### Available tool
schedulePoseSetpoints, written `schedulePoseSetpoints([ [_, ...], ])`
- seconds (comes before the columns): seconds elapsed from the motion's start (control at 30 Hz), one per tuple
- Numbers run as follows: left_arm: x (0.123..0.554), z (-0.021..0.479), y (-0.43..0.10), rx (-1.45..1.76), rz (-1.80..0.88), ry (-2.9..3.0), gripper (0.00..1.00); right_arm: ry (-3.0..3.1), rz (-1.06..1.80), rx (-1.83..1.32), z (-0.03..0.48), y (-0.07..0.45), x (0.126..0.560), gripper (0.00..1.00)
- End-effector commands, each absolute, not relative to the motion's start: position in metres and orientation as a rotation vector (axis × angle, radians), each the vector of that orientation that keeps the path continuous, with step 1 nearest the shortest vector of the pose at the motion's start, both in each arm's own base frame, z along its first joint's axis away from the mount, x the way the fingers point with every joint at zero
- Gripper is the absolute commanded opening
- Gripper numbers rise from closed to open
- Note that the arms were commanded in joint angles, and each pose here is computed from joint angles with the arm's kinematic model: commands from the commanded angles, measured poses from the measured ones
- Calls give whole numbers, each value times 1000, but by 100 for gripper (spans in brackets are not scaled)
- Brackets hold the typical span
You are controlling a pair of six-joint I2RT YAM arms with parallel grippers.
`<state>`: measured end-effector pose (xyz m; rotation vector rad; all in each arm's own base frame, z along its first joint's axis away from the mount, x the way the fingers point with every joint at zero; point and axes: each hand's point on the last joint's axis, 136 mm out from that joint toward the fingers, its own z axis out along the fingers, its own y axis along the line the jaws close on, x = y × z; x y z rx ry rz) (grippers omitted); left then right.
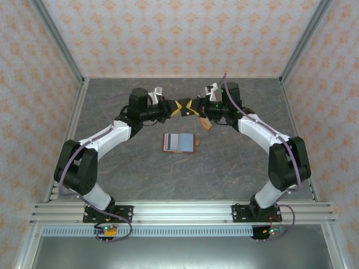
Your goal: Take the credit cards out of the card holder
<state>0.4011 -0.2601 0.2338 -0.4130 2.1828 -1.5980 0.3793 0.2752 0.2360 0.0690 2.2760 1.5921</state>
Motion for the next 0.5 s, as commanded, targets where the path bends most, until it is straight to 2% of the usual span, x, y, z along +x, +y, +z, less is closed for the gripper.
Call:
schedulePoseSetpoints([
  [0.0, 398, 242, -261, -401, -1602, 2176, 16, 2233, 1523, -19, 253, 271, 381, 6],
  [0.07, 398, 233, -254, -429, -1528, 2217, 37, 2258, 1414, -30, 247, 264, 385, 1],
  [0.13, 397, 218, -241, -472, -1414, 2274, 59, 2286, 1244, -50, 239, 251, 389, 0],
  [0.17, 397, 212, -235, -485, -1365, 2294, 66, 2306, 1154, -51, 234, 243, 392, 0],
  [0.33, 393, 172, -184, -554, -947, 2446, 84, 2350, 674, -107, 221, 196, 409, 0],
  [0.47, 384, 150, -147, -543, -657, 2524, 93, 2326, 380, -210, 219, 168, 422, 0],
])
